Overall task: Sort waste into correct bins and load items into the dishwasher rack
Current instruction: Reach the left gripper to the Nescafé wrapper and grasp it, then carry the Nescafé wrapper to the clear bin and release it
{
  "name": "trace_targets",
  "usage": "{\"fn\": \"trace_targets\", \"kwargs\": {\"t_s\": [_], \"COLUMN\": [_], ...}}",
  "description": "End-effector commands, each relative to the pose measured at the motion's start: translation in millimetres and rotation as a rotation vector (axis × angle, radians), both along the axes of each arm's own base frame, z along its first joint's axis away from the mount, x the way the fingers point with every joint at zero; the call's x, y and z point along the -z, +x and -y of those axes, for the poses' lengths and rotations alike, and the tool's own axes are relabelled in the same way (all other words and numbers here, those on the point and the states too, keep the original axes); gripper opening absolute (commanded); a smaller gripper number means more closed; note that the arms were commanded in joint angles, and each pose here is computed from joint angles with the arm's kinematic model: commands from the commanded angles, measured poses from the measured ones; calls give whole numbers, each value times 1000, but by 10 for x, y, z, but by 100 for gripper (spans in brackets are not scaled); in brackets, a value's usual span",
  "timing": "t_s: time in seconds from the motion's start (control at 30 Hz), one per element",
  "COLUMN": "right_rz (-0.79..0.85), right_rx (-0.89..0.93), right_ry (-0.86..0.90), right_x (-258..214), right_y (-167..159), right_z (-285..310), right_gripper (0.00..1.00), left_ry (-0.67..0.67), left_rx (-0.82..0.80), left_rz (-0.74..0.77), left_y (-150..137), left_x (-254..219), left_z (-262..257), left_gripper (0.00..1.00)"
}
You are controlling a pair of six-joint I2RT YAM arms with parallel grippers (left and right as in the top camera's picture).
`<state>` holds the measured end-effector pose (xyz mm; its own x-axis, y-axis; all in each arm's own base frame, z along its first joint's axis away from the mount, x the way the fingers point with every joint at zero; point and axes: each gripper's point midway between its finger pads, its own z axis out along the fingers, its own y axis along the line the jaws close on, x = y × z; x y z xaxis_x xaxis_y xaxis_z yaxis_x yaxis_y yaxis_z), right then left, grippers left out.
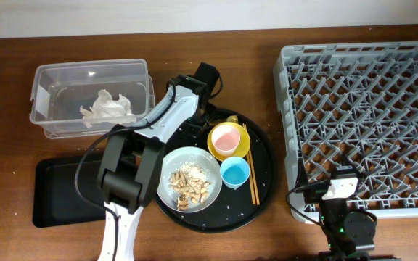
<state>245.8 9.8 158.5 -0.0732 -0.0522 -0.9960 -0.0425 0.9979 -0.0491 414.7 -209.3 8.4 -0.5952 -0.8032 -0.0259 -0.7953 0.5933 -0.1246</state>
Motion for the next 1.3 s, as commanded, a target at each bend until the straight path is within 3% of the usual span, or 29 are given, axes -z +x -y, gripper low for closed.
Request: {"fn": "trace_targets", "kwargs": {"t_s": [0.0, 0.07, 0.4, 0.63, 0.77, 1.0, 1.1, 1.27], "right_rz": [-6, -6, -6, -6, -6, -6, -6, -6], "right_rx": [12, 12, 12, 12, 12, 12, 12, 12], "right_ry": [0, 0, 0, 0, 0, 0, 0, 0], "right_x": [36, 36, 36, 36, 36, 36, 36, 36], "right_y": [2, 2, 2, 2, 2, 2, 2, 2], "right_z": [24, 24, 24, 24, 24, 24, 24, 24], "right_gripper": [98, 98, 98, 98, 98, 98, 98, 98], "left_ry": [15, 14, 4, 33, 139, 281, 396, 476], "left_rx": [0, 0, 37, 47, -9, -81, -89, -159], "left_rz": [-5, -5, 32, 180, 339, 481, 482, 431], "left_y": [-4, 0, 106, 276, 376, 480, 532, 520], "left_x": [24, 6, -437, -1029, -1581, -2194, -2276, -2243], "left_z": [-26, -23, 26, -59, -394, -1128, -1580, -2133], "left_gripper": [7, 1, 2, 2, 2, 1, 1, 2]}}
